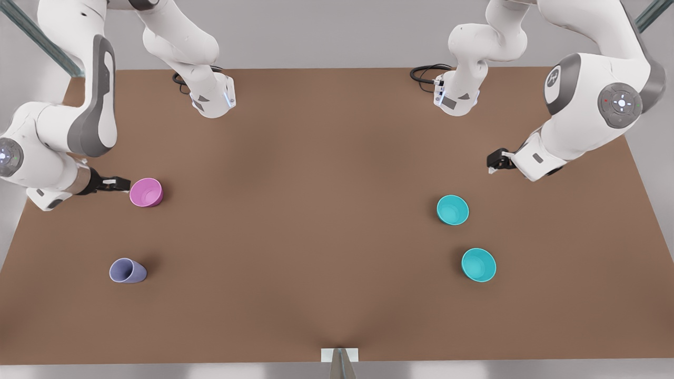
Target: Stack the blue bowl on the pink bowl
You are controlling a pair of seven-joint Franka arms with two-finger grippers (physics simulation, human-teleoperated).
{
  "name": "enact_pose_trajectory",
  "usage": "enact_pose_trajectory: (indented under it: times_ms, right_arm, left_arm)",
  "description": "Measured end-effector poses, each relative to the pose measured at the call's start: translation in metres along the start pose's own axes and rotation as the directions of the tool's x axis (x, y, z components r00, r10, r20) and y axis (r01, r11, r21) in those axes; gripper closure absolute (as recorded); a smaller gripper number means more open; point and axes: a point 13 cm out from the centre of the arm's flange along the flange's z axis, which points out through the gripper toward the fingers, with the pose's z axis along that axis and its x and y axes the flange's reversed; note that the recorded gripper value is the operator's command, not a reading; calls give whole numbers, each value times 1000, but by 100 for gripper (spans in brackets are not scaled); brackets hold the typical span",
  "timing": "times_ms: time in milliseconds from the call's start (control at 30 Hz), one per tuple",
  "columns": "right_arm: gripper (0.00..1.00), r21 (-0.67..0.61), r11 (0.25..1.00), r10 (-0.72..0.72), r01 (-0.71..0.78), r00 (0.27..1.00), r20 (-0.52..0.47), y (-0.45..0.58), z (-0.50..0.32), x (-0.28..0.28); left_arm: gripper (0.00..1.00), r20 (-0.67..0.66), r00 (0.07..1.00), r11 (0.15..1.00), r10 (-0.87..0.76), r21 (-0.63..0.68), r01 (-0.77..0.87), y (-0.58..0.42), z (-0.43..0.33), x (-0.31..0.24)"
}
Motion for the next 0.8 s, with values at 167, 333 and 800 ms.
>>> enact_pose_trajectory:
  times_ms: [167, 333, 800]
  right_arm:
    - [0, -35, 998, 49, -50, 998, -35, -22, 91, 26]
    - [0, -93, 984, 152, -152, 988, -10, -62, 150, 32]
    - [0, -175, 945, 284, -277, 959, 15, -121, 255, 37]
  left_arm:
    - [0, -5, 1000, 1000, -12, 2, 12, 5, 0, 1]
    - [0, -17, 1000, 1000, -12, 2, 12, 1, 1, 5]
    - [0, -40, 999, 999, -35, -2, 35, 7, 6, 7]
